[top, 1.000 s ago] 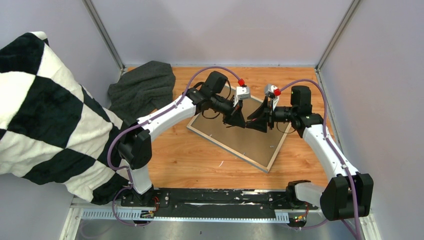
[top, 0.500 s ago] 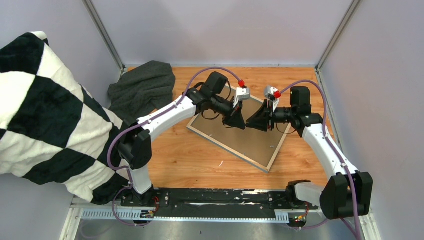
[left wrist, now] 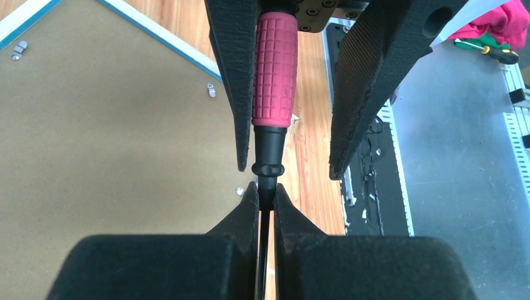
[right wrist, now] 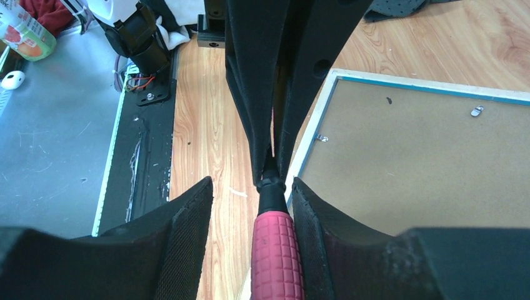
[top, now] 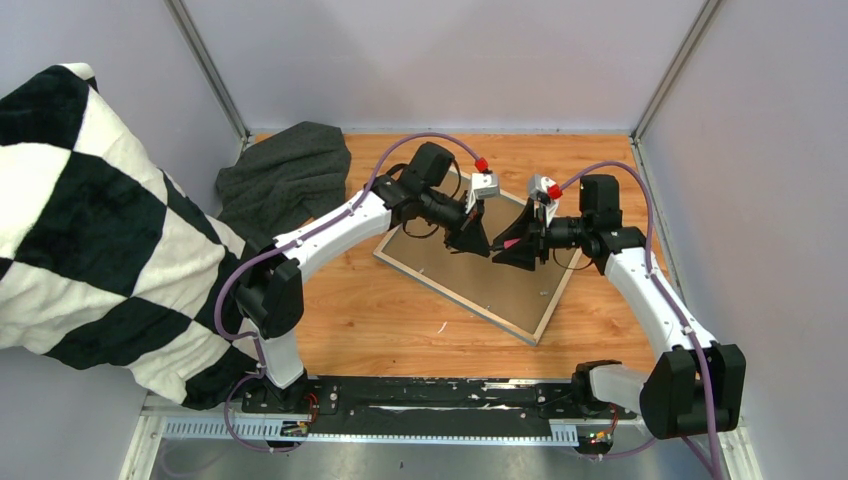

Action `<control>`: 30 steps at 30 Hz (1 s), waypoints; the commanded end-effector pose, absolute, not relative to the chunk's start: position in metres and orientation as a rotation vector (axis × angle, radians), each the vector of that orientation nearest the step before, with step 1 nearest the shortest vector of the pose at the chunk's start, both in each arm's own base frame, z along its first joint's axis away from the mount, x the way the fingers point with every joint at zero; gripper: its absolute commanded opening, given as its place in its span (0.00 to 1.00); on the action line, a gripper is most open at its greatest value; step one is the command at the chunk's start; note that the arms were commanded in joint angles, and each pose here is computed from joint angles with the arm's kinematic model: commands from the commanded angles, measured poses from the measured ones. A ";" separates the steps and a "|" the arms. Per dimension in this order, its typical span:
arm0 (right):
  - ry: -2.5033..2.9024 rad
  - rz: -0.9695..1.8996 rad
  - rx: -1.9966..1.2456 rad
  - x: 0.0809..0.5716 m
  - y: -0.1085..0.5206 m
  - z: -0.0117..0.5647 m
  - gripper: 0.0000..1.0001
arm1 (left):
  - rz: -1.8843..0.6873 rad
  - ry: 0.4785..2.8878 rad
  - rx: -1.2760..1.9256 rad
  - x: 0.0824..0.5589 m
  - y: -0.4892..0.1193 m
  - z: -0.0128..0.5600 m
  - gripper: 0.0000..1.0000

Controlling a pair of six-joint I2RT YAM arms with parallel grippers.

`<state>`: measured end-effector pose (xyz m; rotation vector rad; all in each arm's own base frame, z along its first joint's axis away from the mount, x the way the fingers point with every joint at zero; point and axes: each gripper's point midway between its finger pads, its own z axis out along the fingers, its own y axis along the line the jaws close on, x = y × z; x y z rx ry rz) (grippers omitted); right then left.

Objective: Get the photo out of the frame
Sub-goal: Adjust the screwdriver.

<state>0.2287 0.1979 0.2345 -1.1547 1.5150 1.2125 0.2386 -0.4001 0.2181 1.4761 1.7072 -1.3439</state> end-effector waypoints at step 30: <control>1.555 1.284 -1.119 0.231 0.203 0.240 0.62 | -1.351 1.635 1.385 0.250 -0.400 0.235 0.00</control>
